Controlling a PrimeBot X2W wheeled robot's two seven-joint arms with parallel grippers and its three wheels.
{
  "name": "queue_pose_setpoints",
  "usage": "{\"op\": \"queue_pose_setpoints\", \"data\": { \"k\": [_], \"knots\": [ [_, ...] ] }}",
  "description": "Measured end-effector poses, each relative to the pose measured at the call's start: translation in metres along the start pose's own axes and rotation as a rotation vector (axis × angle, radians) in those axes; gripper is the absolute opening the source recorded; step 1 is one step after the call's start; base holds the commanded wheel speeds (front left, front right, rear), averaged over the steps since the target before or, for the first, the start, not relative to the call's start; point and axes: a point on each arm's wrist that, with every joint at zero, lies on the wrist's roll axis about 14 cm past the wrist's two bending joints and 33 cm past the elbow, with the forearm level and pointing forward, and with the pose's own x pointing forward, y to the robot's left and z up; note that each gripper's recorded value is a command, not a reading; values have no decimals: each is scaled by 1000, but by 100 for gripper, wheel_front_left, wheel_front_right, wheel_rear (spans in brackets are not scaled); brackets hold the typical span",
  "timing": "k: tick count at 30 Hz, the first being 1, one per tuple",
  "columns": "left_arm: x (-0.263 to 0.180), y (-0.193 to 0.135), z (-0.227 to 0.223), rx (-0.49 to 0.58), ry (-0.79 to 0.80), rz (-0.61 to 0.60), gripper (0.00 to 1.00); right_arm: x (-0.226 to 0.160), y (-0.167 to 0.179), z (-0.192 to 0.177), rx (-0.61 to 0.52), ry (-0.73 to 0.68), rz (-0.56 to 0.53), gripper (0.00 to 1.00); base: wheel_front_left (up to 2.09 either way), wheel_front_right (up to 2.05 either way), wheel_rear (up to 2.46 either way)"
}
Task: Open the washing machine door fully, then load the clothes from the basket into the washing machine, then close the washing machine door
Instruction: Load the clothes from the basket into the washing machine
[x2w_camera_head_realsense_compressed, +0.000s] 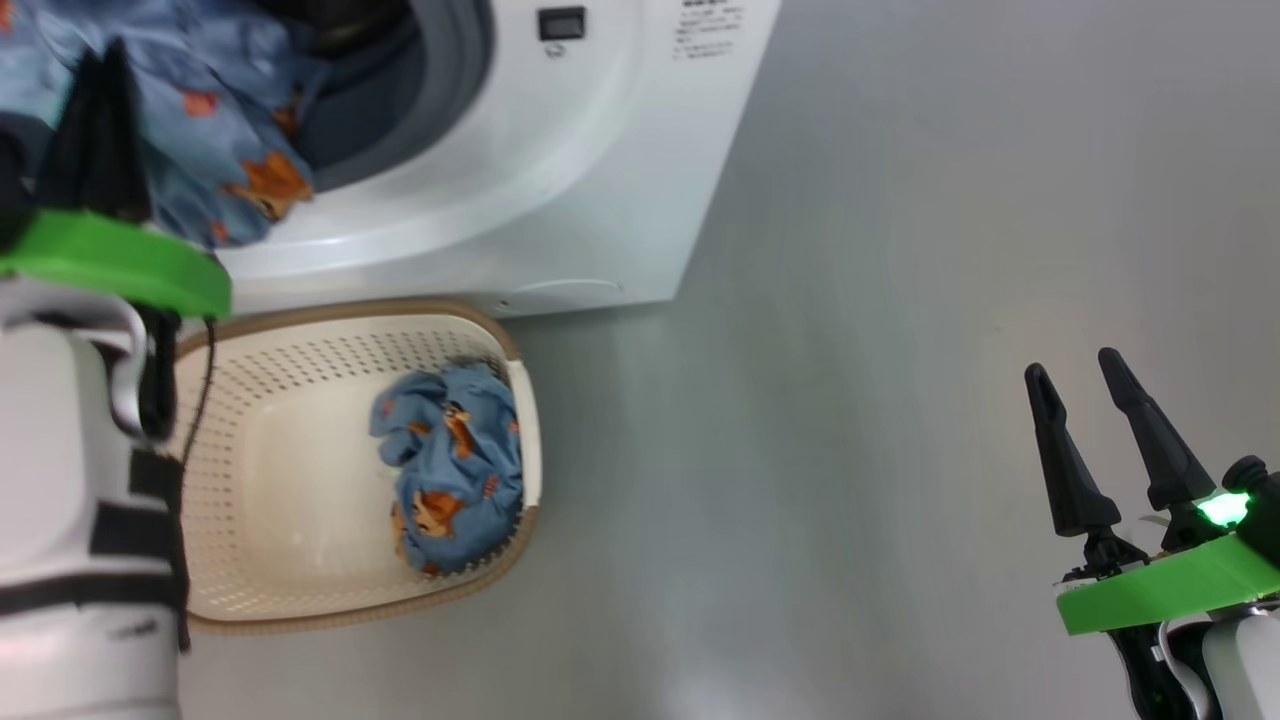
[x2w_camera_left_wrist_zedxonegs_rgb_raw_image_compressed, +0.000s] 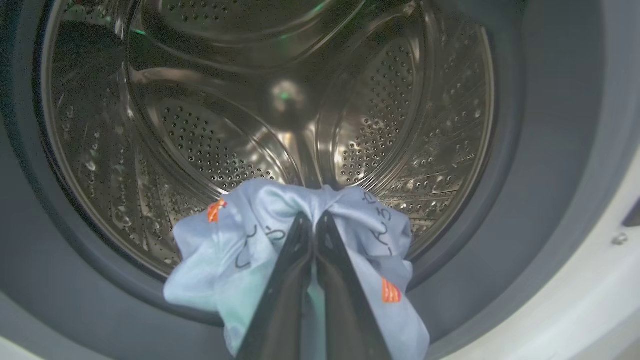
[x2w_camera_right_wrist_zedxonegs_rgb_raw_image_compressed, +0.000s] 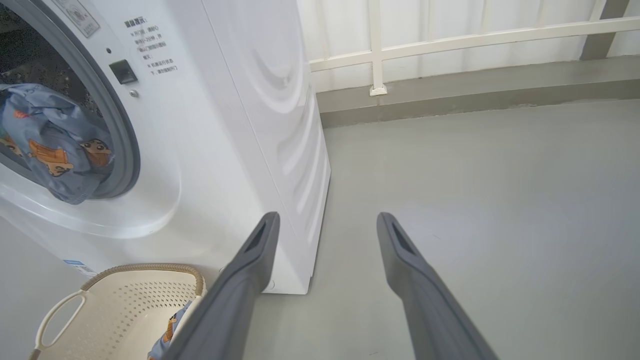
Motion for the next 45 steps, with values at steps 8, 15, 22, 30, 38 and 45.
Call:
{"op": "queue_pose_setpoints", "data": {
  "k": [8, 15, 22, 30, 38, 45],
  "knots": [
    [36, -7, -40, 1, 101, -13, 0, -1, -8, -9, -1, 26, -30, 100, 0, 0, 0],
    [72, -7, -20, 20, 21, -5, 0, -4, -18, -14, -9, 42, -64, 100, 0, 0, 0],
    [90, -6, 23, 62, -143, 18, 46, -1, -21, -15, -17, 46, -71, 100, 0, 0, 0],
    [80, -8, -1, 57, -66, 18, 100, 0, -15, -15, -12, 43, -55, 100, 0, 0, 0],
    [67, -6, -16, 56, -15, 22, 100, 1, -12, -11, -10, 32, -43, 100, 0, 0, 0],
    [46, -8, -35, 42, 48, 22, 100, 1, -9, -5, -9, 16, -32, 100, 0, 0, 0]
  ]
}}
